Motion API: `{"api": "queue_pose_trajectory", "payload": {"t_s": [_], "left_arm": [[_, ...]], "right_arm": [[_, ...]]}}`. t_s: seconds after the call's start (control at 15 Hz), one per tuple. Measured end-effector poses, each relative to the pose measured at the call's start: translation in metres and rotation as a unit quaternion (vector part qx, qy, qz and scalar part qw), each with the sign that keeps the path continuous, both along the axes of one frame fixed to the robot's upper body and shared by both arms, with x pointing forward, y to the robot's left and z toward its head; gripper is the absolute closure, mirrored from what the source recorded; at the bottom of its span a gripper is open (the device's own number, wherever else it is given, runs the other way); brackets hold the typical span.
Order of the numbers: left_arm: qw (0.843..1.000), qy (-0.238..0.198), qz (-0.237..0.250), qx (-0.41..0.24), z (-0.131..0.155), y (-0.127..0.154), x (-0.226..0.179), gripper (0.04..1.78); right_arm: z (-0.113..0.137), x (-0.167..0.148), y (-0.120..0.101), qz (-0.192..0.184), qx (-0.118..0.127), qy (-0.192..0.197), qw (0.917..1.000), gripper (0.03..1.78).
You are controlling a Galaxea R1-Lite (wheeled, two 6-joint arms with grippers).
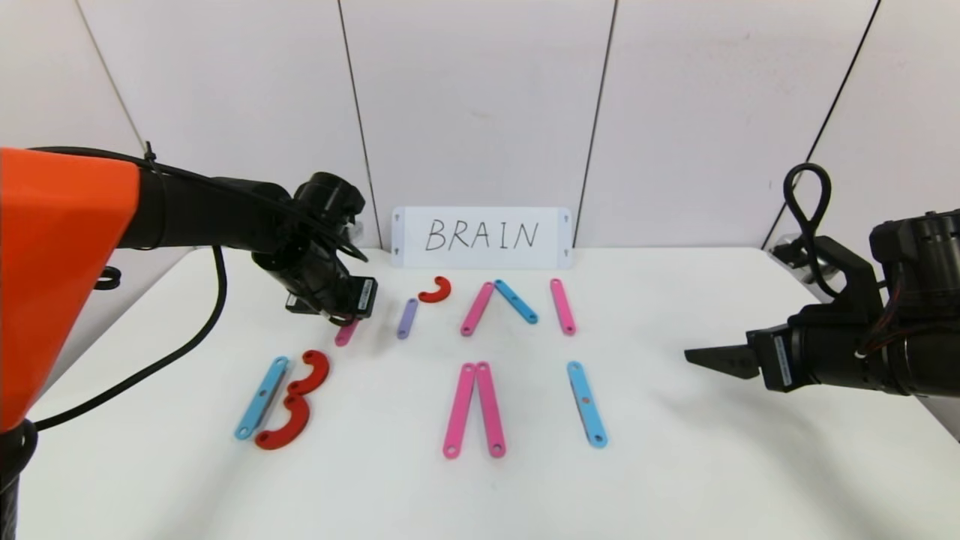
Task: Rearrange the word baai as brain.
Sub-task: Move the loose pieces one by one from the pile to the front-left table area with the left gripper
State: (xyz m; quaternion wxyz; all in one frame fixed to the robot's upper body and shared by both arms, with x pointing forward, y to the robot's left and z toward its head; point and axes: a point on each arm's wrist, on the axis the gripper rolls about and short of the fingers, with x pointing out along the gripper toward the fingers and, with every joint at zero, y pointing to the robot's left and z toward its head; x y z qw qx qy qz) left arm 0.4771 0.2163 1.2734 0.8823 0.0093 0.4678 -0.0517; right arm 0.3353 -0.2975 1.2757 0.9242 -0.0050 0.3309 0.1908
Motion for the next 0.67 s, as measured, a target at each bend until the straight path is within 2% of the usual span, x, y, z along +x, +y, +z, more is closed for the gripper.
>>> {"api": "queue_pose_trajectory", "payload": {"t_s": [0.33, 0.53, 0.67], "left_arm": [[0.999, 0.027, 0.030, -0.007, 0.003, -0.013, -0.053, 1.55], [0.998, 0.050, 0.032, -0.006, -0.003, -0.013, -0.078, 1.55], [0.998, 0.050, 0.034, -0.014, -0.009, -0.015, -0.087, 1.55]], "right_arm": [[0.000, 0.000, 0.000, 0.000, 0.000, 0.000, 1.0000, 0.08], [-0.001, 0.000, 0.000, 0.002, 0.000, 0.001, 1.0000, 0.08], [-0.001, 0.000, 0.000, 0.002, 0.000, 0.002, 1.0000, 0.08]]}}
